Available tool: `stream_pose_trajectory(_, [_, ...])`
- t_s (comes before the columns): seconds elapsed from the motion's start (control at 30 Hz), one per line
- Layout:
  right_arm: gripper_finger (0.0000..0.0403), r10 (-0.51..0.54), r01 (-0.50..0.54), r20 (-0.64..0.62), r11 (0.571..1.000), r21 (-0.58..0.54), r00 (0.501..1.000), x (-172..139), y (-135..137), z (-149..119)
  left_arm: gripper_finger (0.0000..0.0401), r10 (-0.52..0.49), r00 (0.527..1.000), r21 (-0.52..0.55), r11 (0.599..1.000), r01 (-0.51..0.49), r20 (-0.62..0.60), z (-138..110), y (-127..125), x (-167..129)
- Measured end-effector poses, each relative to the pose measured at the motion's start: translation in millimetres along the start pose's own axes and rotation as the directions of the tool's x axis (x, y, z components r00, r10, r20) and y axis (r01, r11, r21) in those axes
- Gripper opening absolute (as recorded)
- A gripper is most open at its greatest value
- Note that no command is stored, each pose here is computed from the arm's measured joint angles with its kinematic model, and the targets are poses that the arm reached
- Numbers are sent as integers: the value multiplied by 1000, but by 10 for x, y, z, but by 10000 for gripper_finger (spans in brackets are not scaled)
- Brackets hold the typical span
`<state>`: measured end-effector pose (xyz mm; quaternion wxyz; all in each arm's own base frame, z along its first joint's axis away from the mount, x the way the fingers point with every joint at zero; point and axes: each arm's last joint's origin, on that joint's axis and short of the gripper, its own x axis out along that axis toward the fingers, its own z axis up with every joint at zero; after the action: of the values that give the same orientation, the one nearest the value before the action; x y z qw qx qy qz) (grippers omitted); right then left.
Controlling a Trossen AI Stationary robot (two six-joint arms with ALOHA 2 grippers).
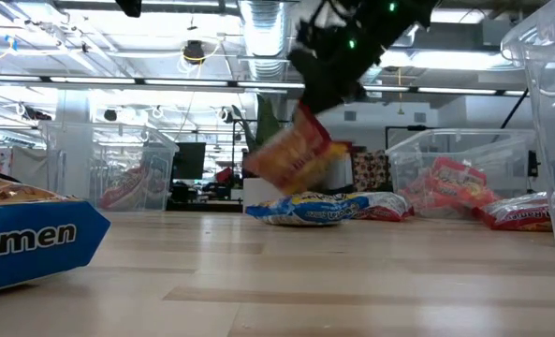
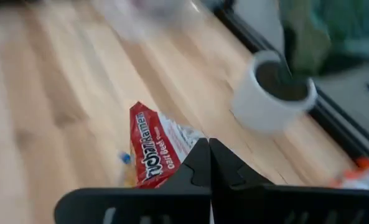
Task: Sort Maruchan noodles
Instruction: Put the red noodle pack in the top left transparent bin
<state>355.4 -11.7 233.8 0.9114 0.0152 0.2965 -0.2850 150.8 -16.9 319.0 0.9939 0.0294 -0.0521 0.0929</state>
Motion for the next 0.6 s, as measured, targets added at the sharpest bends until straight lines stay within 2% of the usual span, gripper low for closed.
stream_pose_trajectory(0.13, [7,94,-92,137,996,-18,986,-34,69,152,187,30,1000,-1,1000,-30,8,11,10,-2])
stream_pose_trajectory(0.33, [7,215,-228,348,974,-3,913,-20,-16,417,187,55,998,38,998,-56,13,18,20,-5])
stream_pose_trajectory(0.47, [7,226,-253,405,967,14,886,-16,-134,603,187,66,997,42,997,-68,26,41,34,-29])
stream_pose_trajectory(0.6, [7,253,-277,393,961,5,884,9,-180,617,187,73,997,44,996,-74,18,40,43,-47])
